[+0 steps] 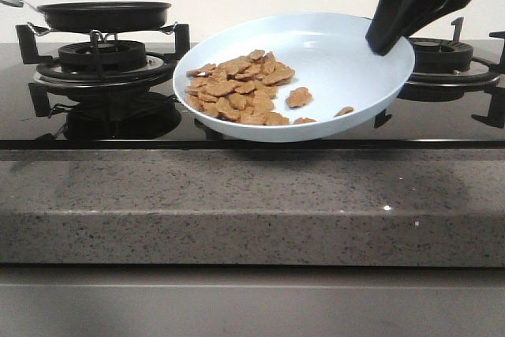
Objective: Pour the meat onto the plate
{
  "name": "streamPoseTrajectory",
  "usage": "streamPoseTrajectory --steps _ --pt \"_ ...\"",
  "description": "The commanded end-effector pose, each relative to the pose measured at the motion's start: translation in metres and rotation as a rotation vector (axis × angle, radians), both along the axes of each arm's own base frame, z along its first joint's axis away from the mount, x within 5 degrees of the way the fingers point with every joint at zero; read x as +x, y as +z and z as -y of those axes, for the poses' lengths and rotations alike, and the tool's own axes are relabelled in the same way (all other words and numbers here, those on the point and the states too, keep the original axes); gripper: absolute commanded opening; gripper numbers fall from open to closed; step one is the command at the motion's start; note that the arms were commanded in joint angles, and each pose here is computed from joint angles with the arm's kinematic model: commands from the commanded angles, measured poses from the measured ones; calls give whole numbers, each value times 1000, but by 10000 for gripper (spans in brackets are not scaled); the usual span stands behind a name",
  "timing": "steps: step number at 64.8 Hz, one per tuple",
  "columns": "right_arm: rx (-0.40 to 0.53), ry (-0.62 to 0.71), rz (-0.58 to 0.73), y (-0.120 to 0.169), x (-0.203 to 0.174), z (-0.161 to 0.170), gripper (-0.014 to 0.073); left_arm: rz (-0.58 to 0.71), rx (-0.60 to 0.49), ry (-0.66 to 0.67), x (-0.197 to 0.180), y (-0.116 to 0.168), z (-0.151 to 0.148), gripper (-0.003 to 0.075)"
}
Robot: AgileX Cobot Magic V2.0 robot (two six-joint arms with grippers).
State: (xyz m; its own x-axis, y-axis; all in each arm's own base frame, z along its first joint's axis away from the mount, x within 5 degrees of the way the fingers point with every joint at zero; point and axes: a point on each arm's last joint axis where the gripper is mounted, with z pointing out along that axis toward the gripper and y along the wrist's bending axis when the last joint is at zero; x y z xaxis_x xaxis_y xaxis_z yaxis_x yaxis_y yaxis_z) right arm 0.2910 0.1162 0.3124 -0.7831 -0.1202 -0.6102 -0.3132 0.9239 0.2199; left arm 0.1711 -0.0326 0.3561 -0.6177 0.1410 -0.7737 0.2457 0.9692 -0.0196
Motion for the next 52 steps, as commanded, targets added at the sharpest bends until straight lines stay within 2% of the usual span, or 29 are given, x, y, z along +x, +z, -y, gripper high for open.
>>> streamPoseTrajectory --steps 1,18,29,40,52 --pt "55 -19 136 28 0 1 -68 80 -31 5 2 13 2 493" --pt "88 -16 232 71 12 -1 -68 80 -31 5 2 13 2 492" --pt "89 -24 241 94 38 1 -68 80 -31 5 2 13 2 493" --pt "75 -43 204 97 71 7 -68 80 -31 5 2 13 2 493" --pt "72 -55 192 87 104 5 -68 80 -31 5 2 13 2 492"
